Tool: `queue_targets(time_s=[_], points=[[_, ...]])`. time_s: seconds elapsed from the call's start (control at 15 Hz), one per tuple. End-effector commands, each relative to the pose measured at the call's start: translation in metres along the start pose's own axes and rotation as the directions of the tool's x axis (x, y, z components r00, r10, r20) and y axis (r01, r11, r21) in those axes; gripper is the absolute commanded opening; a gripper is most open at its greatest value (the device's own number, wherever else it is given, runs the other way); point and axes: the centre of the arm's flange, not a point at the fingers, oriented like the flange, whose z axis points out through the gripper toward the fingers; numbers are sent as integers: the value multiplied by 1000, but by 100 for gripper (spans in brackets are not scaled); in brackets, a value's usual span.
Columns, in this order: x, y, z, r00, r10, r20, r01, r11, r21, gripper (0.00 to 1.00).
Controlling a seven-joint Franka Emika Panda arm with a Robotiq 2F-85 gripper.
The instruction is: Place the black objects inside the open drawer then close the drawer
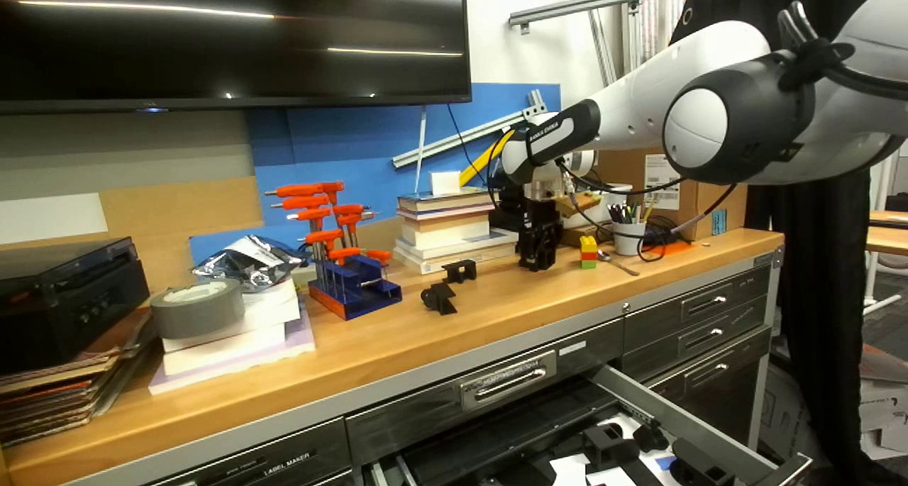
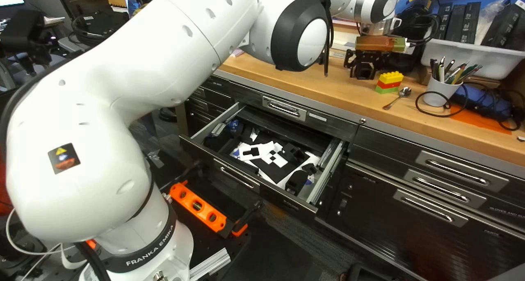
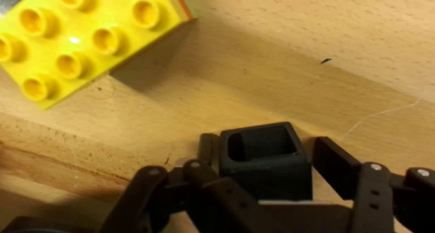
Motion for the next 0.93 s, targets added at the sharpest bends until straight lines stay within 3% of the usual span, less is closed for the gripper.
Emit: queue_targets(time_s=[0.0, 0.2, 0.67, 0.73, 0.87], points=[[12, 10, -15, 1000, 21, 7, -22, 998, 50, 45], [12, 9, -15, 1000, 27, 12, -27, 998, 62, 25], [2, 4, -20, 986, 113, 120, -126, 987, 103, 25], [-21, -30, -29, 982, 126, 137, -140, 985, 98, 25], [-40, -53, -36, 977, 141, 158, -163, 977, 135, 25]])
